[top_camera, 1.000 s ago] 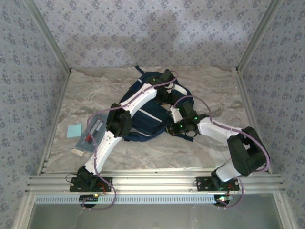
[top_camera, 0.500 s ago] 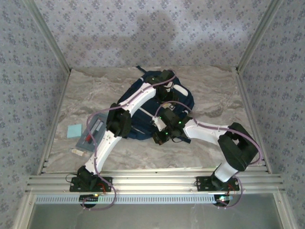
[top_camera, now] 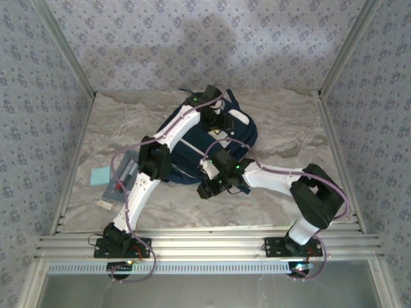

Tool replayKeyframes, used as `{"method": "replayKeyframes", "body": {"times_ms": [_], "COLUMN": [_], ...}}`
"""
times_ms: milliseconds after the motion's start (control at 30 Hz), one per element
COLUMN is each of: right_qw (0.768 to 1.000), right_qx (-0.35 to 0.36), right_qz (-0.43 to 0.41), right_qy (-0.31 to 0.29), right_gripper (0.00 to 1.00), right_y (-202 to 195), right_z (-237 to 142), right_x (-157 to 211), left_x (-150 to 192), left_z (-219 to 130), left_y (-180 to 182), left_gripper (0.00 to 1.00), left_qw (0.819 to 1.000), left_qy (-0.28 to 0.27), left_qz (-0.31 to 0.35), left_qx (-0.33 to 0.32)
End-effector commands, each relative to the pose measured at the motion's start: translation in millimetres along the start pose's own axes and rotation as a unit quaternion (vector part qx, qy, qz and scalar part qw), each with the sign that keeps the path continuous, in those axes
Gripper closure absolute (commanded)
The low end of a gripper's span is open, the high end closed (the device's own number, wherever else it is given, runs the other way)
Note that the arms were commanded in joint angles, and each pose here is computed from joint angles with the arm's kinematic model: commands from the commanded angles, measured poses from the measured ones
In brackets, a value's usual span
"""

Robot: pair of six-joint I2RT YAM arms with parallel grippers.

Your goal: Pack the student bag

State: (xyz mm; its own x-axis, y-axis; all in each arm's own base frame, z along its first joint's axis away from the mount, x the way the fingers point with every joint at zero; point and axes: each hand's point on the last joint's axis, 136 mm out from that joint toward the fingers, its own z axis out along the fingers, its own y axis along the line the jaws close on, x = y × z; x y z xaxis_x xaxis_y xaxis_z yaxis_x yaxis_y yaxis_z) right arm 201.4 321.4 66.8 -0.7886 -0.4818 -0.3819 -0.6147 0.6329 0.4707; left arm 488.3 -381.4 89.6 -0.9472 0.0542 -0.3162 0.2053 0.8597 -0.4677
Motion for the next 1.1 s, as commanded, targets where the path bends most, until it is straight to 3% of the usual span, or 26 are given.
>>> {"method": "replayKeyframes", "body": {"times_ms": [0,167,333,433,600,800,1067], "right_qw": [1.000,0.995,0.983,0.962,0.928,0.890,0.872], "right_qx": [-0.001,0.005,0.056,0.092,0.090,0.087,0.042], "right_qz": [0.016,0.067,0.125,0.207,0.292,0.379,0.398], "right_qy": [-0.018,-0.069,-0.124,-0.154,-0.214,-0.240,-0.282], "right_gripper": [0.44,0.33,0.32,0.33,0.33,0.31,0.31], "right_y": [-4,-28,-69,-98,-105,-123,-124], "right_z": [-26,-66,-95,-103,-97,-78,-44], "right_x": [-3,-8,-16,-21,-35,-31,-56], "left_x": [-31,-41,-37,-23,7,48,130], "left_z": [-30,-75,-115,-131,-153,-172,-151], "left_y": [11,6,-8,-17,-24,-9,17], "left_gripper": [0.38,0.37,0.36,0.36,0.35,0.34,0.34], "left_qw": [0.999,0.997,0.995,0.993,0.986,0.984,0.986], "left_qy": [-0.045,-0.068,-0.084,-0.090,-0.118,-0.149,-0.155], "left_qz": [0.015,0.028,0.049,0.066,0.099,0.072,0.034], "left_qx": [-0.007,-0.016,-0.023,-0.034,-0.062,-0.063,-0.055]}}
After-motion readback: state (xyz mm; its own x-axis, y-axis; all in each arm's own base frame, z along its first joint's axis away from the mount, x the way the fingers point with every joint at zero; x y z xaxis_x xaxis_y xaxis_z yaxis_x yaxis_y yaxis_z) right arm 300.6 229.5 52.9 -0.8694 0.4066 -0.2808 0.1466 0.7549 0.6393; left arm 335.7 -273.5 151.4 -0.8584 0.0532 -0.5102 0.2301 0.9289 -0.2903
